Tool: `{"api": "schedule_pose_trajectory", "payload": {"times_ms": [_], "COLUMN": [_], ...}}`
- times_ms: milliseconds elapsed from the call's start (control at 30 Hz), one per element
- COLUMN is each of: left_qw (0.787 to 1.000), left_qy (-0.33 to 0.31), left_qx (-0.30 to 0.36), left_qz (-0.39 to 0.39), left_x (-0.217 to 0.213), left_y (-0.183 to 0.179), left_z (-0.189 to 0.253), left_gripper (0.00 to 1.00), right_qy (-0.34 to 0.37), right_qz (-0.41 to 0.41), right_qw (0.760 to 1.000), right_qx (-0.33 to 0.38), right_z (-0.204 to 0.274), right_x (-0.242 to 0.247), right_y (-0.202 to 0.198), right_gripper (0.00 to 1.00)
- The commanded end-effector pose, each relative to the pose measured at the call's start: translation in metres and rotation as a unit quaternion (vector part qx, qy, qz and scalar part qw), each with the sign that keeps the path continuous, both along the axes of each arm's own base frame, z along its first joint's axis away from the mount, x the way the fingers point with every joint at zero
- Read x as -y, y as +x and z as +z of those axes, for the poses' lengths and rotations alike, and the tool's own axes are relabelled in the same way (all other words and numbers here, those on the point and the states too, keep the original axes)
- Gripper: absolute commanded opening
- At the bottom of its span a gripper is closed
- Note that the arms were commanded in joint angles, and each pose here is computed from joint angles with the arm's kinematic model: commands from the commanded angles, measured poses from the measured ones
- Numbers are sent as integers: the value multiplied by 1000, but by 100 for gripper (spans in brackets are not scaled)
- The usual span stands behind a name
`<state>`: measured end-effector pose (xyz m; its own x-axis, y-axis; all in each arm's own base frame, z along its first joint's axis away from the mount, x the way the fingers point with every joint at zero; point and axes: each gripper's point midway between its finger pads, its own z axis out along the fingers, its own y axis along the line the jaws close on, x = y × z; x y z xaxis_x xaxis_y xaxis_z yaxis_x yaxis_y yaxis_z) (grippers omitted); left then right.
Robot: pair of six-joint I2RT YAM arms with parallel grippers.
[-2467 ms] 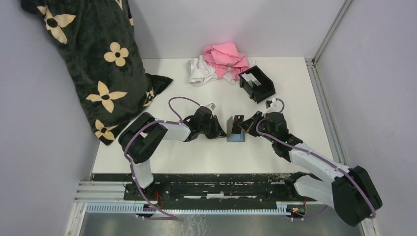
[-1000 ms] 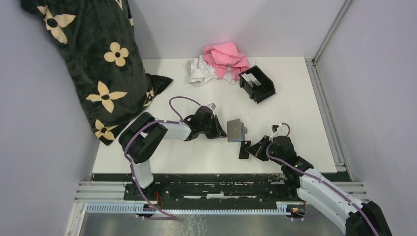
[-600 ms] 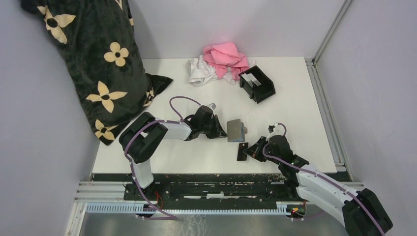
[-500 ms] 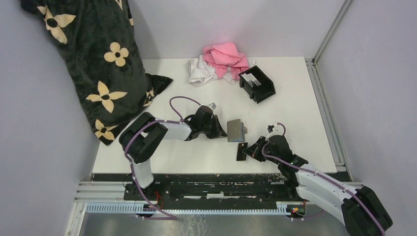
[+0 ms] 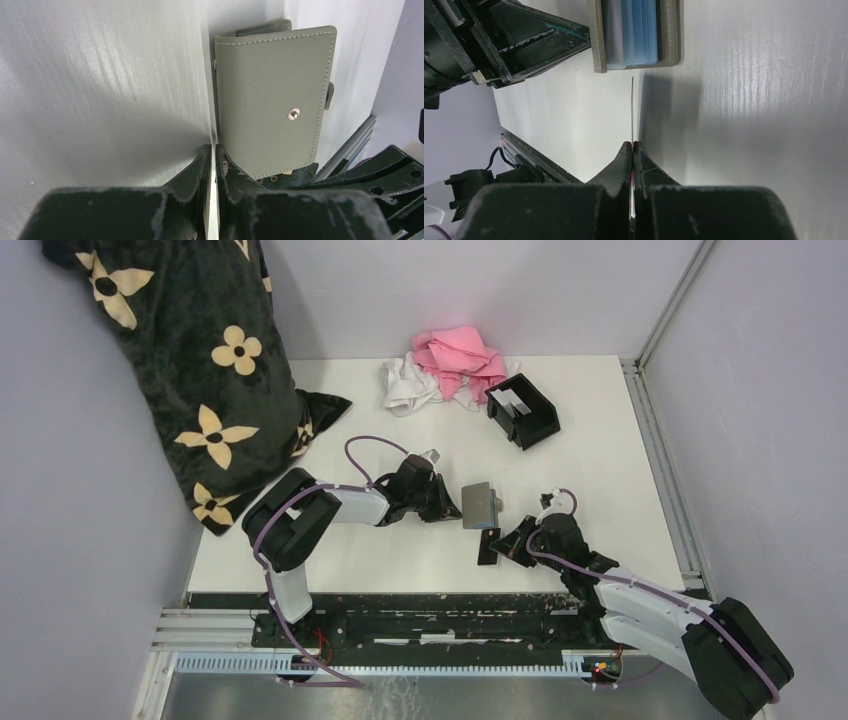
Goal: Put the credit cards into the card holder
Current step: Open the card holder at the center of the board.
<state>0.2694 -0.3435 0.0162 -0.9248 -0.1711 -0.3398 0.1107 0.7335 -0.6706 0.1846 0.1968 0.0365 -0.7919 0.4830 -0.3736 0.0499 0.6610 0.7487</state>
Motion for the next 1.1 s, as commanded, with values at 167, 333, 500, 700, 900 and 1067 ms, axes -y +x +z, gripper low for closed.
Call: {"api": "schedule_pose_trajectory", "payload": {"times_ms": [167, 333, 500, 700, 900, 1067], "left_qw": [999, 999, 999, 999, 999, 999], "left_qy": [38, 40, 41, 43, 44, 44], "left_qx": [-2, -5, -6, -7, -6, -7], "left_qz": [-21, -22, -22, -23, -23, -22], "left_x": [-9, -10, -10, -10, -11, -11], "left_y": [-8, -9, -9, -10, -10, -9], "left_z": [-23, -26, -27, -29, -30, -30], "left_gripper": [14, 14, 14, 14, 14, 14], "right_qy": [27, 31, 33, 28, 20, 11], "right_qz": [-12, -13, -14, -21, -30, -37], "right_qw": [999, 998, 998, 998, 998, 998], "right_qx": [41, 43, 46, 49, 54, 54], "right_z": [25, 25, 27, 26, 25, 22], "right_x": [-12, -13, -14, -11, -7, -3], "right_y": [20, 22, 23, 24, 27, 27], "right_gripper": [1, 1, 1, 1, 1, 1]}}
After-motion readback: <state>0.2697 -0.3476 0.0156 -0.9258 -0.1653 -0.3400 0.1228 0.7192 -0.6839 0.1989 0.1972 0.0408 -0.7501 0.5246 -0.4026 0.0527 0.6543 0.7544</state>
